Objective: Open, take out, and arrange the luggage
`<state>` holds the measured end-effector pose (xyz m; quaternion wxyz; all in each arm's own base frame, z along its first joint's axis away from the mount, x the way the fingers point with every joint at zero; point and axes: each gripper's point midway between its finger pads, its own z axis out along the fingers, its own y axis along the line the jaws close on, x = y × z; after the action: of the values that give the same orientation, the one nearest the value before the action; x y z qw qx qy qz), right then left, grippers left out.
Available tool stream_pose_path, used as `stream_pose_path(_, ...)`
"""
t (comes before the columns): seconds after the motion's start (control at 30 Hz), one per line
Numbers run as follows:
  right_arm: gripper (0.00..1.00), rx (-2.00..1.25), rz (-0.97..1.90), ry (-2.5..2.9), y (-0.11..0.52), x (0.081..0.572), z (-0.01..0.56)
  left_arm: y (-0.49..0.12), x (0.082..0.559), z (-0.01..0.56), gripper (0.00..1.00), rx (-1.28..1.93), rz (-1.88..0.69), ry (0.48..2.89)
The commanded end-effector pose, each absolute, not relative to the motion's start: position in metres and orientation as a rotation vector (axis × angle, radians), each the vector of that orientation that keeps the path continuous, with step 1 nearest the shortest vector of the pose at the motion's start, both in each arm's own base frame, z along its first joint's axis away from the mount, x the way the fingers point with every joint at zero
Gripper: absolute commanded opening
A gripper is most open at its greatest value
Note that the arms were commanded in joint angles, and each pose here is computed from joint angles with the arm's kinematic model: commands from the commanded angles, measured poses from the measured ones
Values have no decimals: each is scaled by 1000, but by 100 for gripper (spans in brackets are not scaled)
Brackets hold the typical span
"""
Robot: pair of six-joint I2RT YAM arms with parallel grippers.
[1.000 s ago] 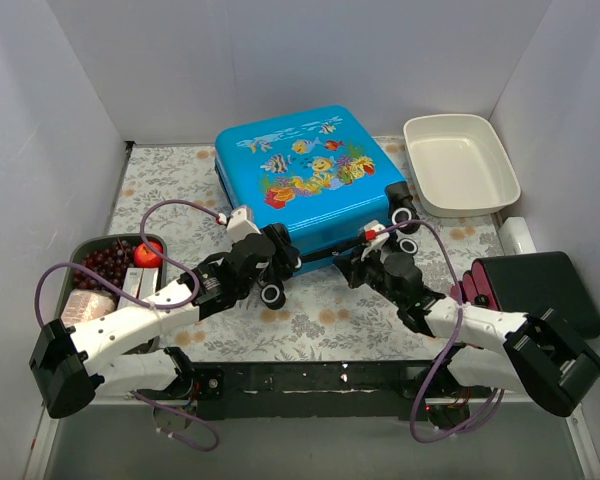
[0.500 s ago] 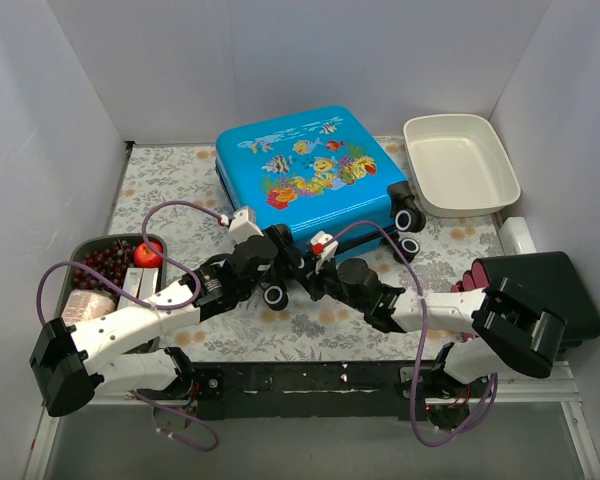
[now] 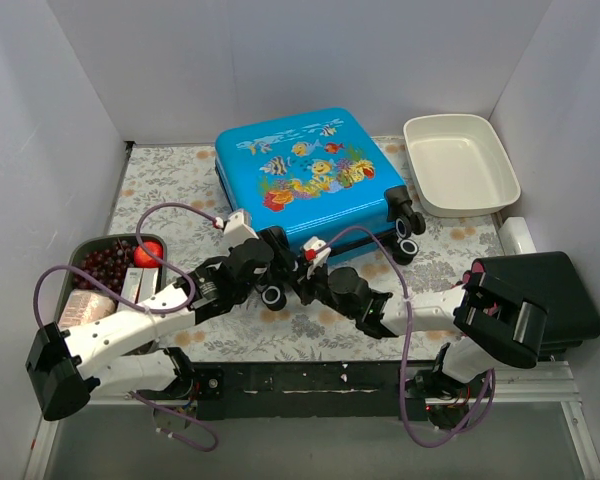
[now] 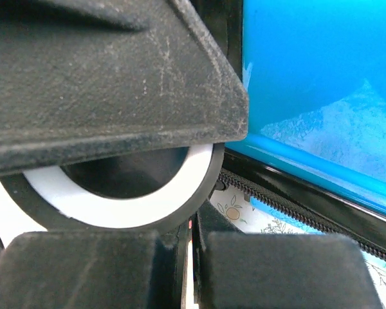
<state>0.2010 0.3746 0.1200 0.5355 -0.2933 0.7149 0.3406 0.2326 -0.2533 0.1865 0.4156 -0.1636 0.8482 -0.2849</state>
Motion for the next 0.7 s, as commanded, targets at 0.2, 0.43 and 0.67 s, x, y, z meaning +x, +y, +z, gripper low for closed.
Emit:
stream_pose_path(0.2,1,-765,987,1226,389,163,207,-298,206,278,0,-413,-1135,2039)
stream_pose_path(0.43,1,-887,944,962,392,141,220,-289,220,266,0,-632,-1029,2072)
stream_pose_path(0.67,1,-1051,729,855,405,131,205,-293,220,266,0,-745,-1067,2082)
